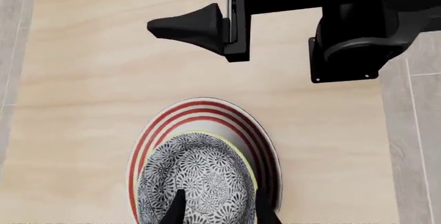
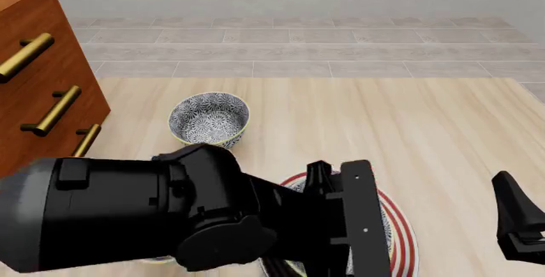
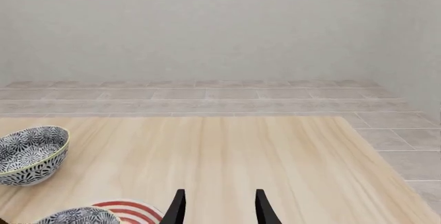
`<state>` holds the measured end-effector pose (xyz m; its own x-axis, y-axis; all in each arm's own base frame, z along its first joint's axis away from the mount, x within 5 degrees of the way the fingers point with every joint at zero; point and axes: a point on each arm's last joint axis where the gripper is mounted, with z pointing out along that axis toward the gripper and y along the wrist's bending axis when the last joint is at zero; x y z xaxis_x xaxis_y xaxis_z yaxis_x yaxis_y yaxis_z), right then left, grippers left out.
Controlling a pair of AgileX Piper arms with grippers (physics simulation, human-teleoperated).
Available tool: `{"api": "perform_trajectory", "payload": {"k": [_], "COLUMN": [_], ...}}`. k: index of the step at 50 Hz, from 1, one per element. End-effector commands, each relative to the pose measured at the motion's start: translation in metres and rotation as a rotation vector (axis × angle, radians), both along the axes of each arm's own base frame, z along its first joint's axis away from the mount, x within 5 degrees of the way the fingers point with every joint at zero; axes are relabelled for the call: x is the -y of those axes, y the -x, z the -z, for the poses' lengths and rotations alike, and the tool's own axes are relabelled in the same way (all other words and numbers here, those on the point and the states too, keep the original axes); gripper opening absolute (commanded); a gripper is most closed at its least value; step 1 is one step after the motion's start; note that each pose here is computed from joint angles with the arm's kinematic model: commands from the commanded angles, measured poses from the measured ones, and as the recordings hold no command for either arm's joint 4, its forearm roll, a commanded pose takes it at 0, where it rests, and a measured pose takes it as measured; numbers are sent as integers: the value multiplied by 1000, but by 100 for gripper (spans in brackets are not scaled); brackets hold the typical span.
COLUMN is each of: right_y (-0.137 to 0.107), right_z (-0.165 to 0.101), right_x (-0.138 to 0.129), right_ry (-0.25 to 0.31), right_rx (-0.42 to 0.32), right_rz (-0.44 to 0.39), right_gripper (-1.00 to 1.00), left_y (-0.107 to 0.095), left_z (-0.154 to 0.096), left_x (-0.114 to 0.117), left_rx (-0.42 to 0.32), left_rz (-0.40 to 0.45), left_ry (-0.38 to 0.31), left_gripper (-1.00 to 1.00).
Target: Put the bowl at the front on the plate.
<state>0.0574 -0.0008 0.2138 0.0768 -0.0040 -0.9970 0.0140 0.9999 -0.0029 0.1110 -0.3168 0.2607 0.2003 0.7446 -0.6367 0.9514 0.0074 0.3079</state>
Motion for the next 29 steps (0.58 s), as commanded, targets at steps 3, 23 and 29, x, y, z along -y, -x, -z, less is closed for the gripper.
{"api": "perform_trajectory", "payload": {"k": [3,23,29], "right_y": [0,1,1], "right_z": [0,-1,0], "right_x": [0,0,1], "right_ry": [13,16,12], "right_rx": [-1,2,5], "right_rz": [-1,7,14], "right_gripper": [100,100,100], "left_y": [5,-1,5], "left_z": [-56,-138,-130], "left_x": [-15,-96,-130], "left_rx": [34,213,310], "left_rz": [-2,-109,-147], "left_ry": [98,414,552], "left_gripper": [100,100,100]}}
